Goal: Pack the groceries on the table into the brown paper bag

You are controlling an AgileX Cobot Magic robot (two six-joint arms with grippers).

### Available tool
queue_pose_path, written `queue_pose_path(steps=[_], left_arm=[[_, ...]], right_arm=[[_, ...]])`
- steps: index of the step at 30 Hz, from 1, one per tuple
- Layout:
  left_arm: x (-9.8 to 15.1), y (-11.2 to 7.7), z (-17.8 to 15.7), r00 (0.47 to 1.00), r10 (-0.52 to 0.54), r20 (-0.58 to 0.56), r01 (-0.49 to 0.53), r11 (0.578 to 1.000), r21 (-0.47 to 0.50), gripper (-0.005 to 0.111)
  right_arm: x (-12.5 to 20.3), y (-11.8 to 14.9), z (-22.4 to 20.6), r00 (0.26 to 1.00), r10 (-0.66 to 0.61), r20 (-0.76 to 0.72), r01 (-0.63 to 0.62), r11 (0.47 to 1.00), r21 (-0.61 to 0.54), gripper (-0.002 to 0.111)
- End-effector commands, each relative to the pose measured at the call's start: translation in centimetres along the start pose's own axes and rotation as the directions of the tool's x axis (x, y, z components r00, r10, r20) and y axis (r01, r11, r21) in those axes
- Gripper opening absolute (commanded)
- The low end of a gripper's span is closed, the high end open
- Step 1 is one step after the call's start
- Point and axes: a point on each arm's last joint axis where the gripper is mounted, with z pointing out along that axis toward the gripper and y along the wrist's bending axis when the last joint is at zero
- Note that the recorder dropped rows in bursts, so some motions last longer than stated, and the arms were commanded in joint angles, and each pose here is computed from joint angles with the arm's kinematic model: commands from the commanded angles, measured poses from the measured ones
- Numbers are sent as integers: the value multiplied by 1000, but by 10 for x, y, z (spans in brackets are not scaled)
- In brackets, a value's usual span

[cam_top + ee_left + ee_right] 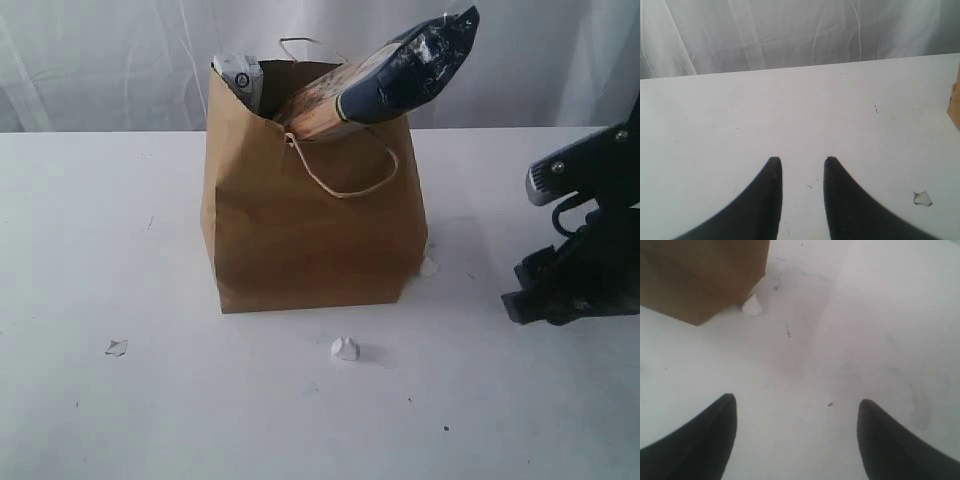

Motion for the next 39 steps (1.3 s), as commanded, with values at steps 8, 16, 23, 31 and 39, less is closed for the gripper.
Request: queue_pose_path(steps=[8, 16, 23, 31, 39], left_arm=[[1, 0, 0, 1000, -12, 2, 12, 1000, -2, 35], [1, 0, 0, 1000, -12, 2, 12, 1000, -2, 35], [1, 0, 0, 1000, -12, 2, 12, 1000, -2, 35], [1, 0, 0, 1000, -12, 2, 12, 1000, -2, 35], [1, 0, 0, 1000, -12, 2, 12, 1000, -2, 35]], right_arm=[[11, -11, 91, 931, 334, -148, -344, 938, -48, 63], [-2, -11, 115, 878, 467, -106, -474, 879, -55, 62], [-7, -11, 128, 837, 533, -124, -541, 840, -45, 56], [-15, -5, 142, 856, 502, -124, -512, 857, -62, 56], [-14, 3, 166, 904, 398, -156, -413, 907, -78, 55]])
